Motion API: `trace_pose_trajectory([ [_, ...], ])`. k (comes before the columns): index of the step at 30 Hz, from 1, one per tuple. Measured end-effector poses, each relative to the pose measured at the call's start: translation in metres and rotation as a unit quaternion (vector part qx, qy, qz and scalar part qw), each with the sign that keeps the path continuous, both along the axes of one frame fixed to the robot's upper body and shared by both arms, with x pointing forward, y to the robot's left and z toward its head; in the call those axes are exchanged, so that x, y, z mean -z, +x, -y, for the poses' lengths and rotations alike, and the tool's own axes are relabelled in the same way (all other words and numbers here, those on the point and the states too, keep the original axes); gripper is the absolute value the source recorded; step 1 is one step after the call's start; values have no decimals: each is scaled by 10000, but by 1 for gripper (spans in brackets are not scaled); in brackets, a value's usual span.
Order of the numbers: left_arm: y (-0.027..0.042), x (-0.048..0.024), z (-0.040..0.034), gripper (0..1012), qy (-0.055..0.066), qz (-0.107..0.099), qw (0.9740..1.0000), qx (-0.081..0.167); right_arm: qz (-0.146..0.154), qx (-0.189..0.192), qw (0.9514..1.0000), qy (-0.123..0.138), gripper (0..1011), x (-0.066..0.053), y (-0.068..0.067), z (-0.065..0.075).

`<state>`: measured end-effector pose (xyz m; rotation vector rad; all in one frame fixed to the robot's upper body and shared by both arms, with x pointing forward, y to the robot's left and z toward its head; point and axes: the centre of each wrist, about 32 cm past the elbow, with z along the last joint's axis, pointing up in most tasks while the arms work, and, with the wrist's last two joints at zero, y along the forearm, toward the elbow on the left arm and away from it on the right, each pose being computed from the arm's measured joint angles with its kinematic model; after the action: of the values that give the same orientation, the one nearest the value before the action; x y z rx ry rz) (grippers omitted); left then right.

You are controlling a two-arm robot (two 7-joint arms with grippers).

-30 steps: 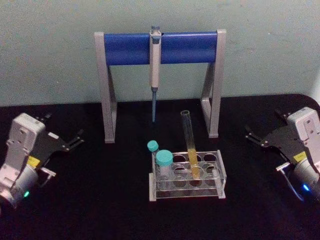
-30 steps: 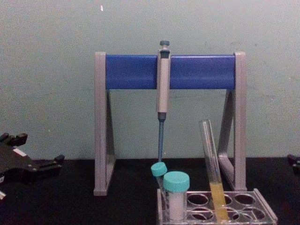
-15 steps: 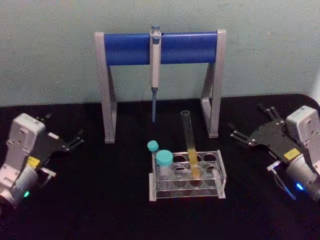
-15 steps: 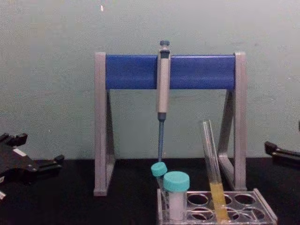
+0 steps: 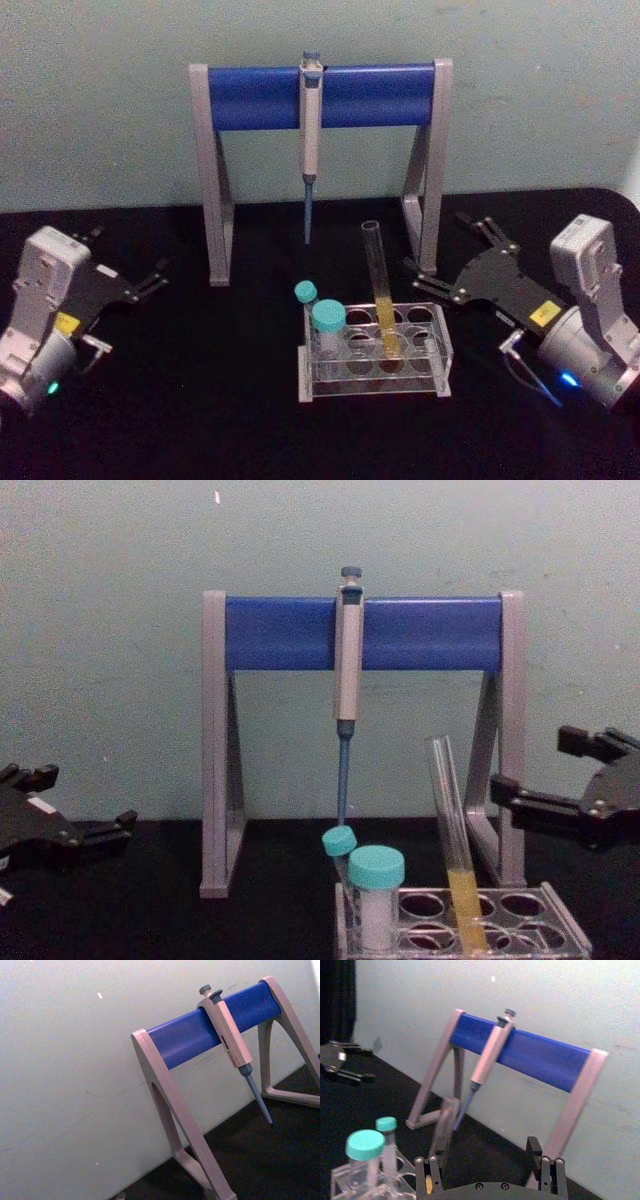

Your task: Pick up the test tube from the test tube rack, shake it, then place it back into the test tube rack.

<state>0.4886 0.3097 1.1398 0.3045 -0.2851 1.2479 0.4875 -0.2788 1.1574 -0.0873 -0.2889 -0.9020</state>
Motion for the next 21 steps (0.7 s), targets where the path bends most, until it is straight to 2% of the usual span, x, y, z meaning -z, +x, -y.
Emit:
trace_pose_trajectory([
  [9,0,0,0,1001,0,0,10000,0,-82,-397,9991,82,1000,4,41,-105],
  [21,0,0,0,1001,0,0,10000,0,-509,-683,9962,153,1000,-60,213,-223],
])
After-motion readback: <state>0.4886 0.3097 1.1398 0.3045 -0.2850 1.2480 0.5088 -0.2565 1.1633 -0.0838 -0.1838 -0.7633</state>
